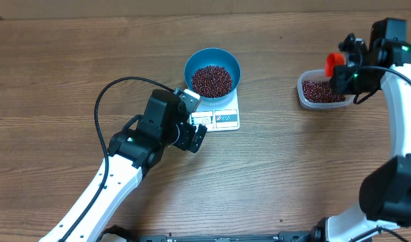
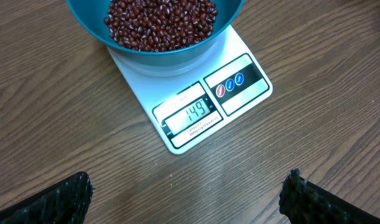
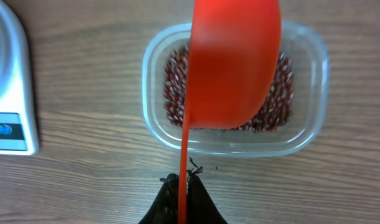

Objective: Scoop item into bowl and weigh 150g on scale
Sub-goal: 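Dip the red scoop into the beans in the tub and fill it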

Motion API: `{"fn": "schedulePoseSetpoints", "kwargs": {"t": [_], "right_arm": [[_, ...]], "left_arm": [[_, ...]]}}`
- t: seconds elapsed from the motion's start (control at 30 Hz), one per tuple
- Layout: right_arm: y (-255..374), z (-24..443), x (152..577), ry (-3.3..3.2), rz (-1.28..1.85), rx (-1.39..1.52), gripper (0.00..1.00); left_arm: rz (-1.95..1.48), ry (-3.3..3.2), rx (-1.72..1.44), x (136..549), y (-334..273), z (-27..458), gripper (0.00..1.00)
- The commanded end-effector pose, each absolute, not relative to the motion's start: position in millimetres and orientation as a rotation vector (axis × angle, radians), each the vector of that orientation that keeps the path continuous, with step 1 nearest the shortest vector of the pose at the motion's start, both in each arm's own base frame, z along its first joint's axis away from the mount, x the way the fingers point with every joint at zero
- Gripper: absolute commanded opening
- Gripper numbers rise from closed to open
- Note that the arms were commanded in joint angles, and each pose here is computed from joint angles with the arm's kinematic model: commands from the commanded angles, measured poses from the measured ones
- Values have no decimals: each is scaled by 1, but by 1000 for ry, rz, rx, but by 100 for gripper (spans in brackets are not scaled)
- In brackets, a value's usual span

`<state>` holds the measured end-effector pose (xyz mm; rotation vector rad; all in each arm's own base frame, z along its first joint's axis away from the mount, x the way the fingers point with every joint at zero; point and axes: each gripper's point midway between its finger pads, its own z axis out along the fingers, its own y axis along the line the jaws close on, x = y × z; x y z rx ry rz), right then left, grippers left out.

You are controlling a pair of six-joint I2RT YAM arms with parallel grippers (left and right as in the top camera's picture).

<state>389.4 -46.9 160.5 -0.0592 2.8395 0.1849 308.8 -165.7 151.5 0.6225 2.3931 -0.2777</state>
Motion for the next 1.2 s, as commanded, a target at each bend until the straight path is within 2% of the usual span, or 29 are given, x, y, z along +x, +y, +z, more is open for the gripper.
{"fn": "schedulePoseSetpoints", "kwargs": {"t": [0.0, 0.63, 1.17], "right_arm": [[-52, 137, 384, 2907, 174, -51, 4], [-65, 75, 379, 2945, 52, -112, 4], [-67, 72, 389, 2906, 43, -119, 4]], "left_arm": [[-265, 2401, 621, 310, -163, 148, 100], [-265, 2401, 621, 310, -163, 148, 99], [-265, 2401, 621, 310, -163, 148, 100]]}}
